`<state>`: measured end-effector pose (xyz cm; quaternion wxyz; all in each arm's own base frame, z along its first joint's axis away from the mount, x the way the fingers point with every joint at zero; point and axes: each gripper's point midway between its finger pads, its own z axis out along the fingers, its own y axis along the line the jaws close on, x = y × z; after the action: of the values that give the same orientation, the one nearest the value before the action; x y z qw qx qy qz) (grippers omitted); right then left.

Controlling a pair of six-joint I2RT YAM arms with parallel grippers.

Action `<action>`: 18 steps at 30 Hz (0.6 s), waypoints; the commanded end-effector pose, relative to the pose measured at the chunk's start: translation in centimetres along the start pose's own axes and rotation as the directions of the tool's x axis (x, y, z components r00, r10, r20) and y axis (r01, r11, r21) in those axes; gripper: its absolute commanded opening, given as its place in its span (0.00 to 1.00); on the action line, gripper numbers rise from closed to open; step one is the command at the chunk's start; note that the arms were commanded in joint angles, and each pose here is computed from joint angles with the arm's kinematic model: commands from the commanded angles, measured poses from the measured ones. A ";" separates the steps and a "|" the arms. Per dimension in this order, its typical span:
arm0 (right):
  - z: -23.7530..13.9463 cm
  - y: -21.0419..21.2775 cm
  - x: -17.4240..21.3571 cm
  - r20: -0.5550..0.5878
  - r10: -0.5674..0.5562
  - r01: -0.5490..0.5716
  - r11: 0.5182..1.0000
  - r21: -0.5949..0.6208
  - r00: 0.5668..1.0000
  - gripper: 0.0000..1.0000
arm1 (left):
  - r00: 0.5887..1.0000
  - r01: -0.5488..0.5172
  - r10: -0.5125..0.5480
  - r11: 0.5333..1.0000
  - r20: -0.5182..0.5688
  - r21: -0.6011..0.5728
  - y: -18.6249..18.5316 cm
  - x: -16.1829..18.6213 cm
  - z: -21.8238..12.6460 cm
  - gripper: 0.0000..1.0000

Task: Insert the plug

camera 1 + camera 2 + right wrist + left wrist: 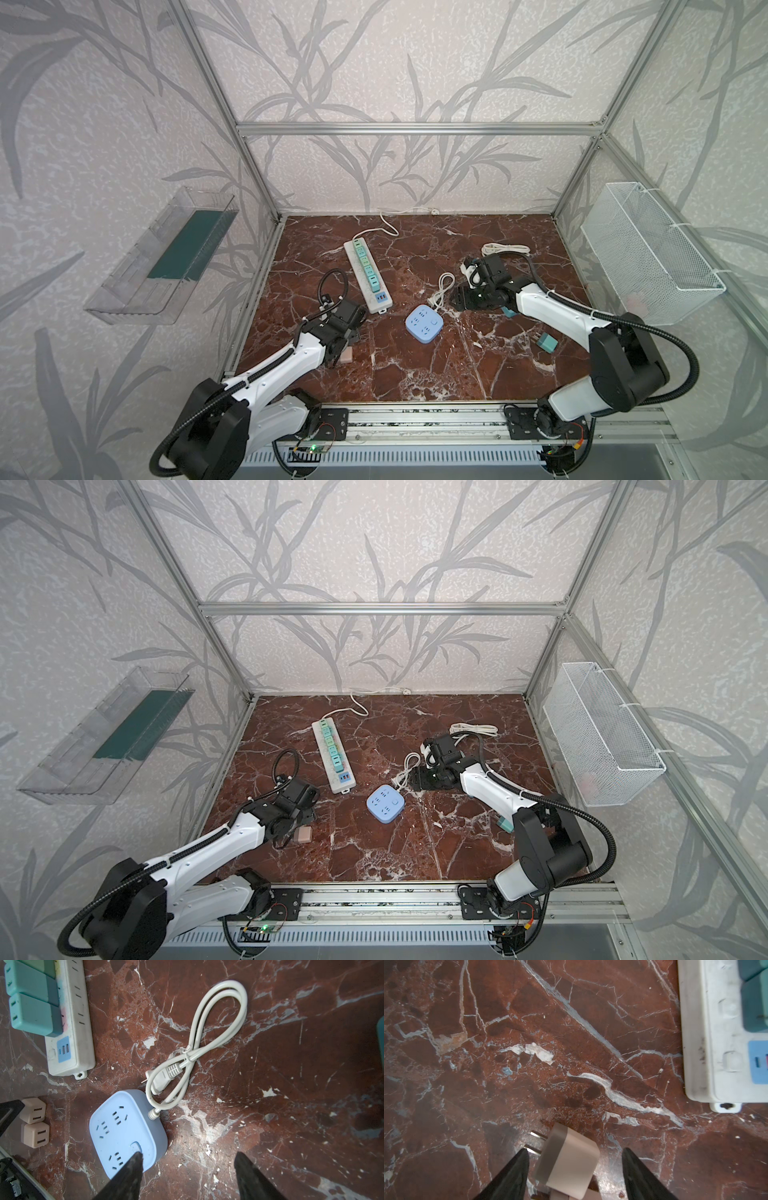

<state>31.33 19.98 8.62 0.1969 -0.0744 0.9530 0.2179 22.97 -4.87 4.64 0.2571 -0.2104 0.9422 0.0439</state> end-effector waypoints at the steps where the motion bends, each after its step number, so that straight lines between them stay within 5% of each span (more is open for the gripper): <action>1: -0.8 1.1 -0.9 0.046 -0.022 0.023 0.999 -0.039 0.999 0.70 | 0.999 -0.031 0.030 0.999 -0.020 -0.015 0.2 0.2 0.4 0.70; 12: -1.2 0.7 -1.0 0.068 -0.031 0.032 0.999 -0.010 0.997 0.71 | 0.988 -0.090 0.092 0.996 -0.120 0.020 -1.3 1.5 1.3 0.65; 18: -1.0 0.7 -0.9 0.062 -0.031 0.032 0.999 -0.013 0.998 0.71 | 0.988 -0.027 0.047 0.990 -0.148 0.138 -4.2 1.7 0.8 0.62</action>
<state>31.73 20.05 9.64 0.2184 -0.0764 0.9473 0.2216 22.72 -7.22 2.25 0.1896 -0.1715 0.9666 0.0153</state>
